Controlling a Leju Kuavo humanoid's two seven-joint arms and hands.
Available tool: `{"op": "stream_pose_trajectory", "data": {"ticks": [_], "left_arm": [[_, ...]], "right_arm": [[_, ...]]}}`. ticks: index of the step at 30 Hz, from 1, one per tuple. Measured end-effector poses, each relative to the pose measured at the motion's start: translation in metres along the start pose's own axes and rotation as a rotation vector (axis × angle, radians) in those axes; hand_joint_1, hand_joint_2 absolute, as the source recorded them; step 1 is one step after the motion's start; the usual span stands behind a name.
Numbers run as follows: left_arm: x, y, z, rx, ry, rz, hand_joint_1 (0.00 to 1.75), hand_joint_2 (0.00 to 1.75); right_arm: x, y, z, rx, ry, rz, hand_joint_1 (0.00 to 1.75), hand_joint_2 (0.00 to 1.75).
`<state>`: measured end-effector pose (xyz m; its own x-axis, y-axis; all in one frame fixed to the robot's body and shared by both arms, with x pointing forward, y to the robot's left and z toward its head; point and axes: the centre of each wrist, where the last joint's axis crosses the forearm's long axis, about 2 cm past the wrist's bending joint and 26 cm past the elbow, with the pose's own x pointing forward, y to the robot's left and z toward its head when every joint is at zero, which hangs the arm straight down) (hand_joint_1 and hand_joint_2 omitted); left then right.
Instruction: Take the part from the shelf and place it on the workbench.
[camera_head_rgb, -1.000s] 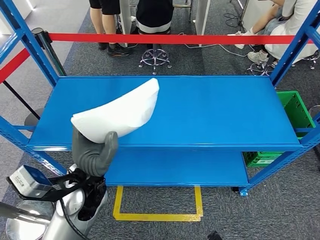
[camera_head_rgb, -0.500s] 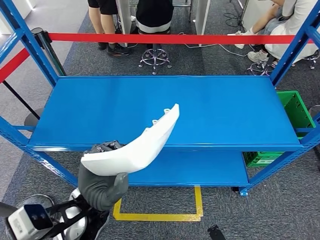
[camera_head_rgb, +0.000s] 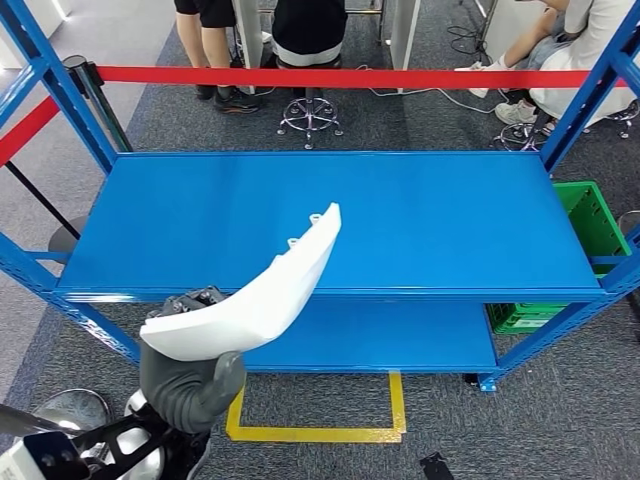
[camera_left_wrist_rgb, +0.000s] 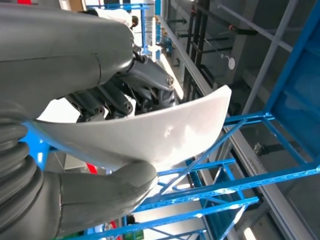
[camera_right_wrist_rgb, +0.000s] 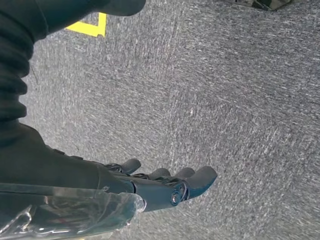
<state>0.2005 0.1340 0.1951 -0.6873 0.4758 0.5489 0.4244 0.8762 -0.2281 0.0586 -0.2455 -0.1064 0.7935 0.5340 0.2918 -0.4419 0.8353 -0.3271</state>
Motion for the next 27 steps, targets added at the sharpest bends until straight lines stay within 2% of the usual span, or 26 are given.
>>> {"op": "stream_pose_trajectory", "data": {"ticks": [20, 27], "left_arm": [[-0.001, 0.006, 0.000, 0.031, 0.000, 0.043, 1.75, 1.75], [-0.001, 0.012, 0.004, 0.008, 0.008, 0.076, 1.75, 1.75]], "right_arm": [[0.006, 0.007, 0.002, 0.021, -0.020, -0.043, 0.00, 1.75], [0.010, 0.011, 0.003, -0.007, 0.039, -0.051, 0.00, 1.75]]}}
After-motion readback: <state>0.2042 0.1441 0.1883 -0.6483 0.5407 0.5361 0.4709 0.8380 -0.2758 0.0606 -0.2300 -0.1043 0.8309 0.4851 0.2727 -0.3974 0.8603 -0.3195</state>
